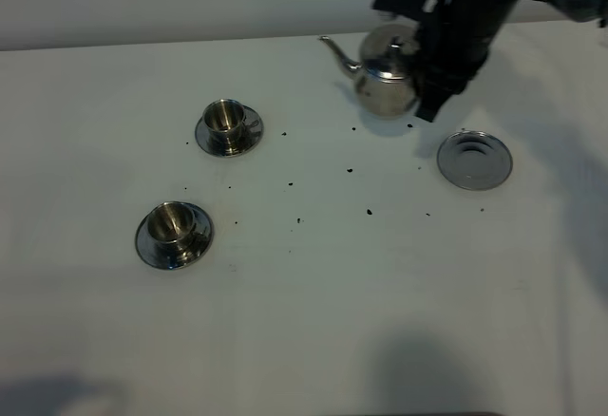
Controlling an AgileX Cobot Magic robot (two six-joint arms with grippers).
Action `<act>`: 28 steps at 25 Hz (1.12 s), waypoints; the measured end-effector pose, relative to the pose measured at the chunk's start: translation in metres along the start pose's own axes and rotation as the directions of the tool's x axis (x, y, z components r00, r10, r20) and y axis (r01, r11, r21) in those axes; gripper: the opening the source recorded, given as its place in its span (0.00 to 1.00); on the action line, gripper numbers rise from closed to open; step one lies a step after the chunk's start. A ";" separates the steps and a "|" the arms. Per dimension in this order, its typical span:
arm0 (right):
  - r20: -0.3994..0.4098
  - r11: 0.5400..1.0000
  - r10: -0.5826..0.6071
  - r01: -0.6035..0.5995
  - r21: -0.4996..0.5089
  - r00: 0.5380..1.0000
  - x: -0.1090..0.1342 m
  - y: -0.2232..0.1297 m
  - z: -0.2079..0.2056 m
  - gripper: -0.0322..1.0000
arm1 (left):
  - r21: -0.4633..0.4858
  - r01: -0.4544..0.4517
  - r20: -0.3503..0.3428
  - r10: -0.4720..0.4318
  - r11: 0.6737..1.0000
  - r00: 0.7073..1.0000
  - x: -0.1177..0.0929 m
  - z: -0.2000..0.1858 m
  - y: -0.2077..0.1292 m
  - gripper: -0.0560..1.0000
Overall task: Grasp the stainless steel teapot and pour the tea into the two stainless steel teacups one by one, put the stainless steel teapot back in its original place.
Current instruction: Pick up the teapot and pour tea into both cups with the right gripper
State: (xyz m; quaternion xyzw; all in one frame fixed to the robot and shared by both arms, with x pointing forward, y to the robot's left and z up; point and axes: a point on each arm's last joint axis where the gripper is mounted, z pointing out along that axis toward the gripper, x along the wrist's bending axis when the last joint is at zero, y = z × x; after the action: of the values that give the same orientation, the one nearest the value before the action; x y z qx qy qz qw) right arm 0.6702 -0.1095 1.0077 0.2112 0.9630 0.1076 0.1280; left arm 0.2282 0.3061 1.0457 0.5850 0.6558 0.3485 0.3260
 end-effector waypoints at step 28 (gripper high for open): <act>0.248 0.901 -0.434 0.414 0.131 0.866 0.051 0.101 0.079 0.21 | 0.000 0.000 0.000 0.000 1.000 1.000 0.000 0.000 0.000 0.50</act>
State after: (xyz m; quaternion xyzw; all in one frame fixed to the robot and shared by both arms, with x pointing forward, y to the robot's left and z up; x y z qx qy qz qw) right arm 0.6864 0.0146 0.9496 0.0117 0.9623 0.0114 0.2713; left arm 0.2282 0.3061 1.0457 0.5851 0.6557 0.3485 0.3259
